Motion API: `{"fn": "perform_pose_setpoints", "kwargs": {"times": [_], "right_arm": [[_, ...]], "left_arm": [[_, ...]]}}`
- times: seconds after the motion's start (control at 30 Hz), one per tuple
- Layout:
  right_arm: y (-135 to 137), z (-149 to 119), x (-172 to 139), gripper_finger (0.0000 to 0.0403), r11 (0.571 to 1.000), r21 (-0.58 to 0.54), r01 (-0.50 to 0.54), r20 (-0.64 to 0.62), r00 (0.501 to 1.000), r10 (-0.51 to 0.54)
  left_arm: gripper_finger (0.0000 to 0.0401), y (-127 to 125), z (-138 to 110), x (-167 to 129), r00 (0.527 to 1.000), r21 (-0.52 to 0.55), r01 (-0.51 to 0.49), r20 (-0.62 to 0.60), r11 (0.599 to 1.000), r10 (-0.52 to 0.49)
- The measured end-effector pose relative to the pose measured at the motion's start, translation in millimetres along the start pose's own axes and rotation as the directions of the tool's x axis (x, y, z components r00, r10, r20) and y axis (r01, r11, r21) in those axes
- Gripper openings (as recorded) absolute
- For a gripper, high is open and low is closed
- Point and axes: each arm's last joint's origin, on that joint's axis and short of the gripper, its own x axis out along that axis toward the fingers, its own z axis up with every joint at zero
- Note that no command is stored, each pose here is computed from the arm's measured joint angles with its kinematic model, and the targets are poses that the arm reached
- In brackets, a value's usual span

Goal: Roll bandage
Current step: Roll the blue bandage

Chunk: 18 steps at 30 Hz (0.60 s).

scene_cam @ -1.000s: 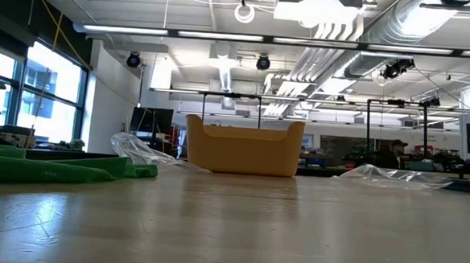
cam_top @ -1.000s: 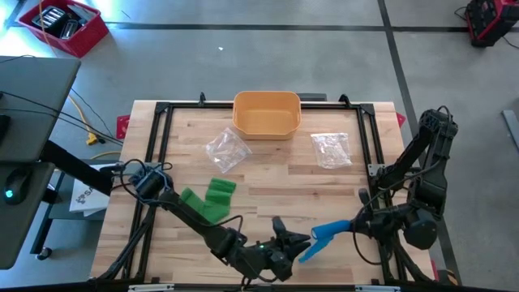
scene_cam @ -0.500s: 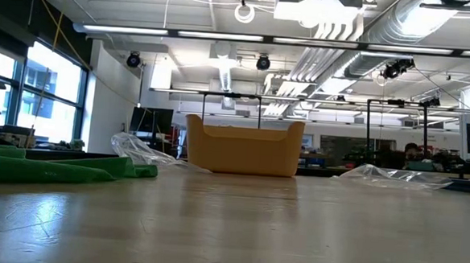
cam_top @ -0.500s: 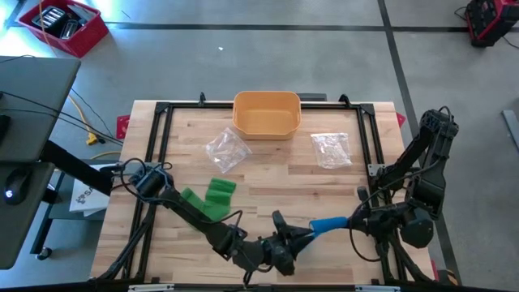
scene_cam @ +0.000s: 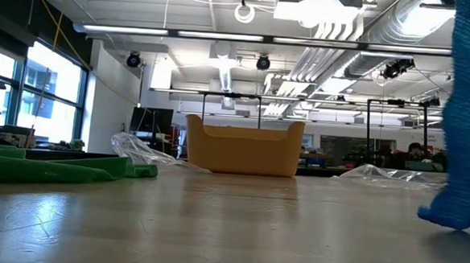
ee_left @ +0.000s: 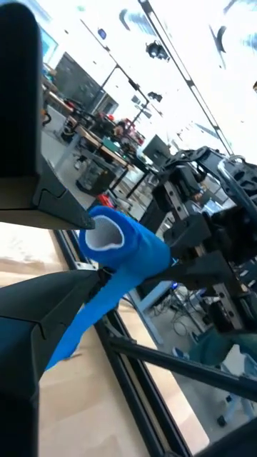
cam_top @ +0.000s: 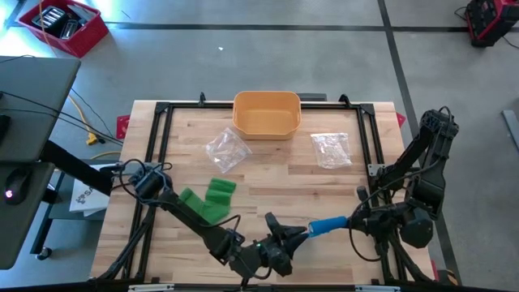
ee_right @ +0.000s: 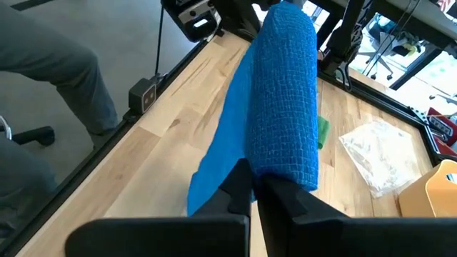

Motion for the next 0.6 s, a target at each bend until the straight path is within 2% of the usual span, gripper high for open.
{"fn": "perform_pose_setpoints", "kwargs": {"times": [0.33,0.6], "right_arm": [[0,0,0,0.0,1.0,0.0,0.001,-0.001,1.0,-0.001],[0,-1,0,0.0,1.0,-0.003,-0.001,-0.004,1.0,0.001]], "left_arm": [[0.0097,5,-5,16,0.997,-0.007,0.055,0.052,0.998,-0.055],[0.0092,7,-13,25,0.997,-0.04,0.068,0.021,0.997,-0.068]]}}
